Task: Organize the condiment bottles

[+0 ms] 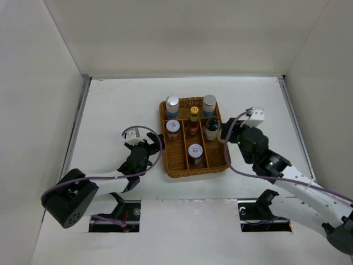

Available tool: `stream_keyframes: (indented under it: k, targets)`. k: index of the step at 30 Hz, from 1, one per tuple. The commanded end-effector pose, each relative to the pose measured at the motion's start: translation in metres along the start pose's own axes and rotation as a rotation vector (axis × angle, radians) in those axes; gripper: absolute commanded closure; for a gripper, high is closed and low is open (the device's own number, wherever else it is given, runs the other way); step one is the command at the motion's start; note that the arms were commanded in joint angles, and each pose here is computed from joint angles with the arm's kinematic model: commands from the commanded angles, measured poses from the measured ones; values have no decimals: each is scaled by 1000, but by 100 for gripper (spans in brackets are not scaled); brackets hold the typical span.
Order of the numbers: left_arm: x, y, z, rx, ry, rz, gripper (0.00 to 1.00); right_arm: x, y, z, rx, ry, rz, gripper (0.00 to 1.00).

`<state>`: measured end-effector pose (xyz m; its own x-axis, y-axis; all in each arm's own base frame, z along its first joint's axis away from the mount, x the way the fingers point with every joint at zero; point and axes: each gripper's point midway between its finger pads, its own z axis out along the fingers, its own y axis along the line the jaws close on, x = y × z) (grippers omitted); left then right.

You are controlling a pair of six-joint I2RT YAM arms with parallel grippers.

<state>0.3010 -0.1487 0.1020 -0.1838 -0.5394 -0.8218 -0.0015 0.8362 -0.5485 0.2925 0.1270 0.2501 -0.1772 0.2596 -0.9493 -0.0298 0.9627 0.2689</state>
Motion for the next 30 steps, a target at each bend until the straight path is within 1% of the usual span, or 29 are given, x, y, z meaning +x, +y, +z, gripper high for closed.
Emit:
stream_keyframes:
  k: [1,4,7,14,16,17,21,22,23,27,28,30]
  targets:
    - [-25,-24,5,59,-60,-59,6,23,29,-10,-58,48,1,46]
    - [-21,-22,7,49,-46,-49,6,42,39,-11,-80,74,-17,45]
    - [-21,-21,9,38,-41,-42,6,63,45,-9,-116,108,15,45]
    - [-16,-19,12,16,-1,-12,0,119,29,-4,-91,186,-13,44]
    - [-14,-18,12,8,14,-2,0,127,26,-5,-94,195,-21,40]
    - [-14,-18,12,4,20,2,0,128,25,-5,-94,195,-16,35]
    - [-10,-12,11,-24,51,27,0,120,29,-4,-102,174,-8,8]
    - [-9,-14,10,-18,58,27,0,116,29,-5,-102,164,-6,3]
    - [-9,-16,8,-4,65,25,0,106,30,-7,-104,142,10,0]
    - [-18,-20,-2,20,60,12,0,57,29,-12,-106,23,109,0]
    - [-22,-20,-5,20,56,11,0,37,23,-11,-88,-29,154,0]
    - [-30,-17,-10,8,43,9,0,13,11,-4,-54,-91,209,0]
